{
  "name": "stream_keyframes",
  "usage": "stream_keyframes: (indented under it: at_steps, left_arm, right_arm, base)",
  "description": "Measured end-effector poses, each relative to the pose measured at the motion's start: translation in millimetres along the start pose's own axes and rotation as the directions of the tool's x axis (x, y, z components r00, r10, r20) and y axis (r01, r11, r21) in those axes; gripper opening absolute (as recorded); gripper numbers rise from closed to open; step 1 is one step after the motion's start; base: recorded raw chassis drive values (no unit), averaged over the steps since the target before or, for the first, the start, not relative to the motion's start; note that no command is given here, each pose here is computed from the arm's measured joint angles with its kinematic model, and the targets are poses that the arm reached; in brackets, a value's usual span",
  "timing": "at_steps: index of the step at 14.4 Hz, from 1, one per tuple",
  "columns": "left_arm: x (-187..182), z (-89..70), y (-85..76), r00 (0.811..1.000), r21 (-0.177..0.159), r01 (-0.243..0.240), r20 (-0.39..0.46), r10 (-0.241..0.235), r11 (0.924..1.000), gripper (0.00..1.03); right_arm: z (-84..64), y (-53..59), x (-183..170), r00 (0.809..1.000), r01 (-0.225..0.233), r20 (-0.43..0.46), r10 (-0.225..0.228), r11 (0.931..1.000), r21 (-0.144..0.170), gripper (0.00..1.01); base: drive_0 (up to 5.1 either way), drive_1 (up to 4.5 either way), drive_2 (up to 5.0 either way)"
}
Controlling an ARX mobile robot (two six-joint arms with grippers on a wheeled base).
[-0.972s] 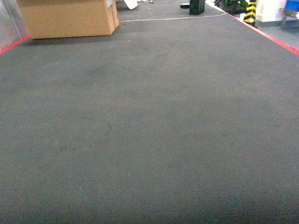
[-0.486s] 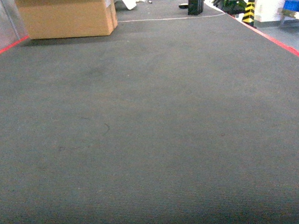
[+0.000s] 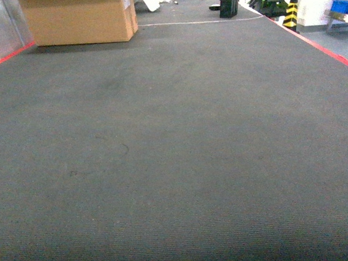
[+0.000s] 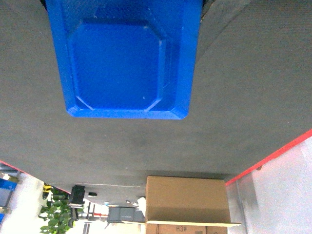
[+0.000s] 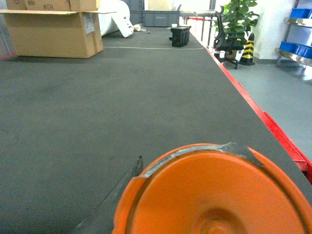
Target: Sort blue parts and orange caps into right shelf containers
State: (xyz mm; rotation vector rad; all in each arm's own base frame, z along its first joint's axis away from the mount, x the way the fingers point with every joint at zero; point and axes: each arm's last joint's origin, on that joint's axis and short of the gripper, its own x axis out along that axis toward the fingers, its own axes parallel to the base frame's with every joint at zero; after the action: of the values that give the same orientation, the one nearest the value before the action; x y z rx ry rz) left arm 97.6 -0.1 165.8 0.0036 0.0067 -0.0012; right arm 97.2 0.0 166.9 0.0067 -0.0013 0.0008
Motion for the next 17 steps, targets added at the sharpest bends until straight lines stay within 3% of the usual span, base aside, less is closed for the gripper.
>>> stream_keyframes:
  at_steps: [9,17]
  left_arm:
    - [0.0,0.0,0.0,1.0,0.0,0.0,0.0,0.0,1.0,0.42]
    - [0.0,0.0,0.1,1.0,0.0,-0.002,0.0,0.002,1.0,0.42]
  right_arm:
    - [0.0,0.0,0.0,1.0,0.0,0.0,0.0,1.0,0.0,0.44]
    - [0.0,0.0,0.0,1.0,0.0,0.0,0.0,1.0,0.0,0.44]
  base:
    - [-0.1,-0.07,-0.1]
    - [-1.7,-1.65,-1.7]
